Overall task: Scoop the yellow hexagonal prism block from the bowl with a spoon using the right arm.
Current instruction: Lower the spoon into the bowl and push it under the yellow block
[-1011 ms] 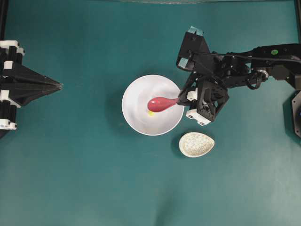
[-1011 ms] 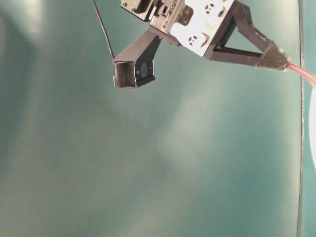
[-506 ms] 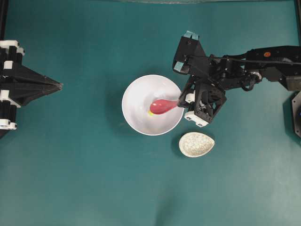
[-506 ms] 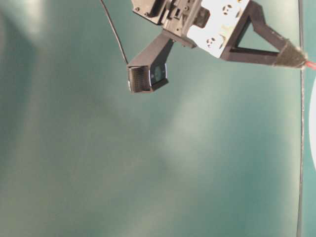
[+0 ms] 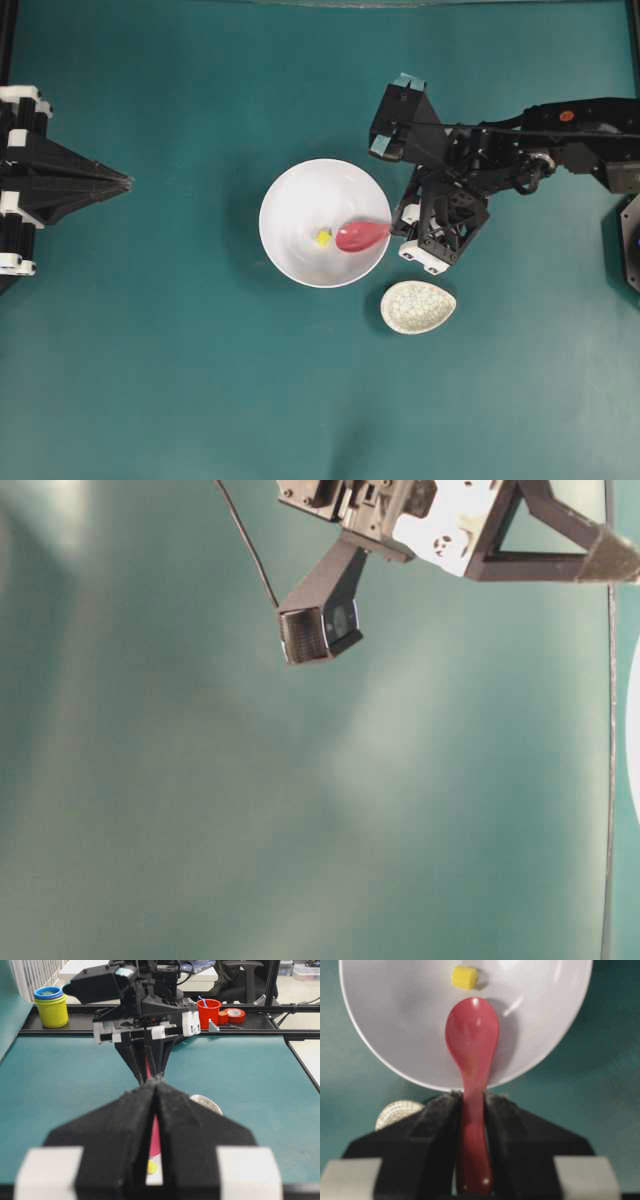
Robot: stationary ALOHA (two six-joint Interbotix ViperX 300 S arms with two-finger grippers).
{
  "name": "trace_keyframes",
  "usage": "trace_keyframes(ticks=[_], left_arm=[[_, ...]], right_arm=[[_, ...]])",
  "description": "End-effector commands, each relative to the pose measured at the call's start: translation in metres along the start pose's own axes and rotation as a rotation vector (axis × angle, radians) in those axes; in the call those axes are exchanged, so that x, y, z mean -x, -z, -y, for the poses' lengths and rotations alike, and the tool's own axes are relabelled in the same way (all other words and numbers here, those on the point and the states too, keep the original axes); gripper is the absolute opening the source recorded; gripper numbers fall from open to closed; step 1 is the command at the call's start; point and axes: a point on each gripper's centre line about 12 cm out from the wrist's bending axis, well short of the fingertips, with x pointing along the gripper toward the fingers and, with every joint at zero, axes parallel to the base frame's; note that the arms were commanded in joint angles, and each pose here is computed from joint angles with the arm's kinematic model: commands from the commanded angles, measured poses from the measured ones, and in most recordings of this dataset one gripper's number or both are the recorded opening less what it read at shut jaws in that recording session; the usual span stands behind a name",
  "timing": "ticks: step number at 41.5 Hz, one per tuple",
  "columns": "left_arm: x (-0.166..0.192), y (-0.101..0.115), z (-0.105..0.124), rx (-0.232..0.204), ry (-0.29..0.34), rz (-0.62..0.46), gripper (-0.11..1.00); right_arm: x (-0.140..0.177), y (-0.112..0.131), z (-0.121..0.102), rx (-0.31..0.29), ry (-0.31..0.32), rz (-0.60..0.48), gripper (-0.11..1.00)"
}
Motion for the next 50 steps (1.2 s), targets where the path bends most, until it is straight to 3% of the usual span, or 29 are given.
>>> trace_keyframes(ticks=[1, 21, 50], left_arm=[[-0.002, -0.003, 0.000, -0.003, -0.001, 0.011, 0.00], [-0.002, -0.002, 0.000, -0.003, -0.001, 0.009, 0.00], [-0.002, -0.003, 0.000, -0.003, 0.000, 0.012, 0.00]], right_arm=[[0.007, -0.012, -0.005, 0.005, -0.012, 0.042, 0.21], [-0.011, -0.019, -0.003, -0.001, -0.001, 0.025, 0.21], [-0.020, -0.039, -0.001, 0.001, -0.002, 0.190, 0.21]])
